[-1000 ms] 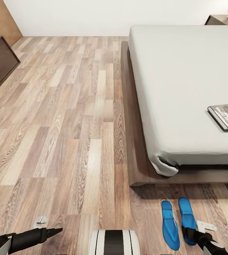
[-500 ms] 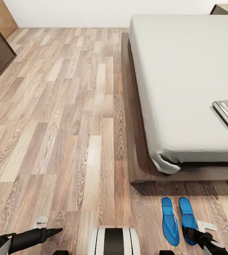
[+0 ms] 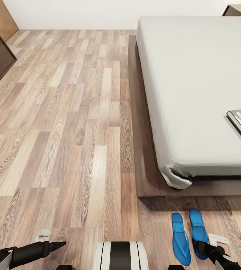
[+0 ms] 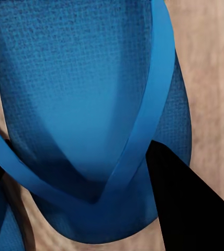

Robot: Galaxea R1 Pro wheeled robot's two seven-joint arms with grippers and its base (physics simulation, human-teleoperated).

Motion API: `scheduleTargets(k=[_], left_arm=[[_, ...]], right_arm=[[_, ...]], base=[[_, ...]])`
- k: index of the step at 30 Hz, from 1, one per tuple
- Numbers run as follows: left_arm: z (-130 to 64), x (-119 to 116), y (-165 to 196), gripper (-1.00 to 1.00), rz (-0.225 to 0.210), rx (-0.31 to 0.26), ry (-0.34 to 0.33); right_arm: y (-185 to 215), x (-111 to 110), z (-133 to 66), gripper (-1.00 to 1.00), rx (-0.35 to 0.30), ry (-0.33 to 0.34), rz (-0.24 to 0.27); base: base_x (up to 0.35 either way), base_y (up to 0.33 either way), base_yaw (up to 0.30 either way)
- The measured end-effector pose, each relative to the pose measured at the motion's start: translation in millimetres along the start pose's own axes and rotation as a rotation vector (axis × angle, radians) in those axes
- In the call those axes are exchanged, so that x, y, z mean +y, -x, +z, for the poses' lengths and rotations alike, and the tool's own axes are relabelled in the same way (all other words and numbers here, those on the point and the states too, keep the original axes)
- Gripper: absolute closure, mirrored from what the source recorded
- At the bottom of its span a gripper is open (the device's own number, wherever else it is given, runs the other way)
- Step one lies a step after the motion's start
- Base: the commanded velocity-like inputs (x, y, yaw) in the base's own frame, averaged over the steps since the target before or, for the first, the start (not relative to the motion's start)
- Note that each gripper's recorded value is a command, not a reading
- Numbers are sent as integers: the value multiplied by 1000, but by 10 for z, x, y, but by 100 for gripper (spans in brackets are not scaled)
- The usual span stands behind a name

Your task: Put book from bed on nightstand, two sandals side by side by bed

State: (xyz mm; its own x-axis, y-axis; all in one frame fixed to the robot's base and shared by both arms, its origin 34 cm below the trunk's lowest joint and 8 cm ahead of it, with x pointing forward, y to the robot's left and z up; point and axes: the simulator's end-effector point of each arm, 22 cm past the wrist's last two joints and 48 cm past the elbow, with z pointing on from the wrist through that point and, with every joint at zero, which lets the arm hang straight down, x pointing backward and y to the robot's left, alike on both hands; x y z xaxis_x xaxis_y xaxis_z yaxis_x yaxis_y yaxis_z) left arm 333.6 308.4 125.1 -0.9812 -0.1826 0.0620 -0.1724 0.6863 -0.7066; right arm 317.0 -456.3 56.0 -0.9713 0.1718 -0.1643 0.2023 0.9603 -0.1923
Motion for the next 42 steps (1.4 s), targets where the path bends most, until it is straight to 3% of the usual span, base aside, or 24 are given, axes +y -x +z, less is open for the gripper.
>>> scheduleTargets(k=[42], left_arm=[[52, 82, -113, -100, -23, 22, 6]], right_arm=[[-144, -5, 63, 100, 30, -4, -7]], base=[[0, 0, 0]])
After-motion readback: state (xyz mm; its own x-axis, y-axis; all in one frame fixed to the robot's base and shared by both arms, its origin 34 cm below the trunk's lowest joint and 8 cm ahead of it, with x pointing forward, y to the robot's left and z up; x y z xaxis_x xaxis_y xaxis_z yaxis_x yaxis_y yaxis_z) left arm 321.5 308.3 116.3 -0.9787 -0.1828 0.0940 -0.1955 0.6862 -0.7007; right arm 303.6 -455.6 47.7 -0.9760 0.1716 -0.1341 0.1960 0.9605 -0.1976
